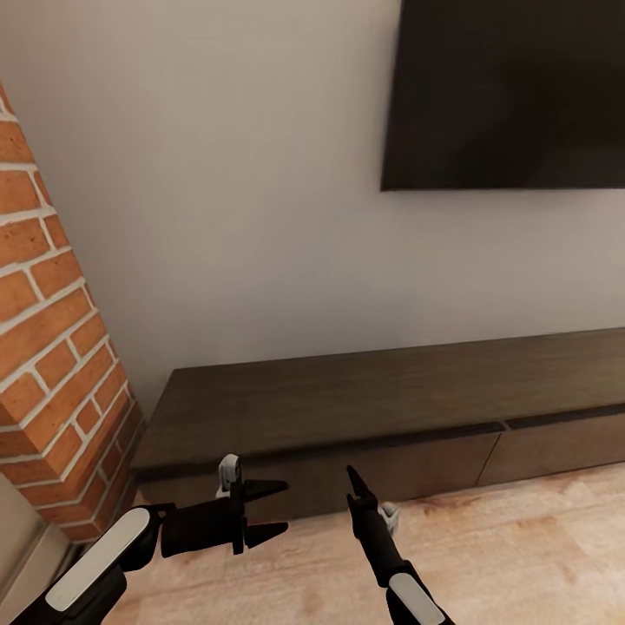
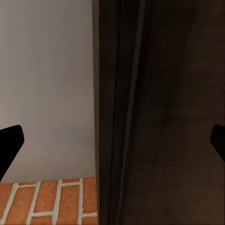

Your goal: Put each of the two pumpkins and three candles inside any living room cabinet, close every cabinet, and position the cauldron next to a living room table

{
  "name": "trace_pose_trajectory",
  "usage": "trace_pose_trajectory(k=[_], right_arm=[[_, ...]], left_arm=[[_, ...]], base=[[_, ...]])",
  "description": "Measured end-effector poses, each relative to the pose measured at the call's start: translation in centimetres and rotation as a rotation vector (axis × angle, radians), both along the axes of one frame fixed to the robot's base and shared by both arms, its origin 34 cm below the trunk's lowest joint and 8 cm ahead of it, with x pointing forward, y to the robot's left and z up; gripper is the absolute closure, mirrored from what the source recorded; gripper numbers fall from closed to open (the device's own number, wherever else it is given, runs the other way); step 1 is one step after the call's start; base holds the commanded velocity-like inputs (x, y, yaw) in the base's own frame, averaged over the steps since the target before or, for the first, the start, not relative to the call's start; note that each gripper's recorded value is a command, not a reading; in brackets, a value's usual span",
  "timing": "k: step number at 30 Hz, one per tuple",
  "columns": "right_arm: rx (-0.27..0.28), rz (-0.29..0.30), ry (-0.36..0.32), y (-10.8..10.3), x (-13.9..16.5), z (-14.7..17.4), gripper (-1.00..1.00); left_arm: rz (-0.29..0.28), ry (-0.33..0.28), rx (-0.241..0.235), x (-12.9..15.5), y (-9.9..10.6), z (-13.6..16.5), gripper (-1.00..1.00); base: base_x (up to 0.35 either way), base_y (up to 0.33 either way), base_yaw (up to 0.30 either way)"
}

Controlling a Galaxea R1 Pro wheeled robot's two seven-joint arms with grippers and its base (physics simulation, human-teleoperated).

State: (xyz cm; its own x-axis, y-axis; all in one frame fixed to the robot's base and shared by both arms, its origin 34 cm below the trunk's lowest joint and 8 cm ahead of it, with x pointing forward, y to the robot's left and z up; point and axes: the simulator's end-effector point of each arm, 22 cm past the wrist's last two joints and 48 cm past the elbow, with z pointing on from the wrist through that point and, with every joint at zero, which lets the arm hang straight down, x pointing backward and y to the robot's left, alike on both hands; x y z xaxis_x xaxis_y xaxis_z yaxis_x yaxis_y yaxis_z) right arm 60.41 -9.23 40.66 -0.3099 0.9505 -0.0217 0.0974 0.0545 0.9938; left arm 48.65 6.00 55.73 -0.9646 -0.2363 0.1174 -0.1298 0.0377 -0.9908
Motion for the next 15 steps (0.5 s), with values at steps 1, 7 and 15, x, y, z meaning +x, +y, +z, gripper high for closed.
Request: trace_pose_trajectory(k=[1, 7, 15], right_arm=[[0.0, 0.0, 0.0, 0.0, 0.0, -0.01, -1.0], [0.0, 0.0, 0.0, 0.0, 0.0, 0.01, -1.0], [0.0, 0.0, 0.0, 0.0, 0.0, -0.02, -1.0]], left_arm=[[0.0, 0.0, 0.0, 0.0, 0.0, 0.0, -1.0], [0.0, 0.0, 0.0, 0.0, -0.01, 0.01, -1.0], [0.0, 0.0, 0.0, 0.01, 0.0, -0.01, -1.0]], base=[[0.052, 0.0, 0.0], [0.119, 0.0, 0.0], [0.039, 0.0, 0.0]])
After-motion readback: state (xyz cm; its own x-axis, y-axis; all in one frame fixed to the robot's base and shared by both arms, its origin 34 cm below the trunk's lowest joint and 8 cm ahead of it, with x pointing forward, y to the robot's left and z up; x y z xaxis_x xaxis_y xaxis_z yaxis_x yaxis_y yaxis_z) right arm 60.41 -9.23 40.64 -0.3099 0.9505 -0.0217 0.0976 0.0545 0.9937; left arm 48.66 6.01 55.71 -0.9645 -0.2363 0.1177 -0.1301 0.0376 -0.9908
